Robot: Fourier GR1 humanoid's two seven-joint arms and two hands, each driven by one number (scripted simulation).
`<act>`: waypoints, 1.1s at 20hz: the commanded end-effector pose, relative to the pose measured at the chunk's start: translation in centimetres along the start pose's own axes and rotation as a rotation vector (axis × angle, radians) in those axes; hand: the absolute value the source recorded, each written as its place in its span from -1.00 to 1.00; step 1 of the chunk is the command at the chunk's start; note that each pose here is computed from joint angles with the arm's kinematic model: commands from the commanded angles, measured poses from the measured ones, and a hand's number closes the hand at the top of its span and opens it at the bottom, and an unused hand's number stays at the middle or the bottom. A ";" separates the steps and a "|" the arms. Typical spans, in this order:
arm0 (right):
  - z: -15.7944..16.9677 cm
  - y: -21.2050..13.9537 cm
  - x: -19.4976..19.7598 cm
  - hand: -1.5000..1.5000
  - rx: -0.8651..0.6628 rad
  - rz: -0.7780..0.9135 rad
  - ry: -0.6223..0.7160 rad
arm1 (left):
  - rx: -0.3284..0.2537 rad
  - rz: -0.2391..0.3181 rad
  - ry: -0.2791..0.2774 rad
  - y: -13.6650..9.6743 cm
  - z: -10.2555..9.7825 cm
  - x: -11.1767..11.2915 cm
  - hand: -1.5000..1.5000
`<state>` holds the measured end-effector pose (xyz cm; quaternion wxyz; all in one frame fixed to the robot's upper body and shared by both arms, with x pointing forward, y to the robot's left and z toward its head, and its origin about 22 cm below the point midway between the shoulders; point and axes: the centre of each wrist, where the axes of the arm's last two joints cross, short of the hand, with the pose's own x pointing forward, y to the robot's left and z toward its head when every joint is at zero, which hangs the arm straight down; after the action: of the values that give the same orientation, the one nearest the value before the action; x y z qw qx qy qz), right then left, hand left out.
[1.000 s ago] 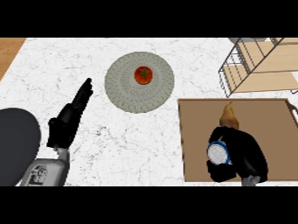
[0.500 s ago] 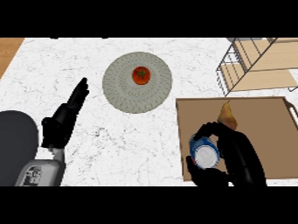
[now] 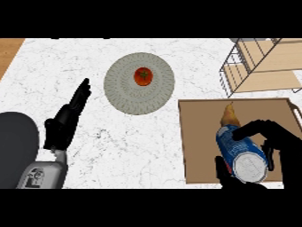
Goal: Pick the can from the tray and place it in the tiered shelf
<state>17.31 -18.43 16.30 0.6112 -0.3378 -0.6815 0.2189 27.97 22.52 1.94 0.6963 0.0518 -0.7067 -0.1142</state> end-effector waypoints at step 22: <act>-11.4 -11.7 3.5 1.00 -0.478 0.101 0.035 | -0.003 -0.009 -0.002 -2.2 -0.8 -0.8 0.00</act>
<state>24.28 -23.88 28.42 0.5280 -0.4949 -0.6840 0.0918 28.48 22.25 1.47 0.6970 0.0494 -0.7057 -0.1175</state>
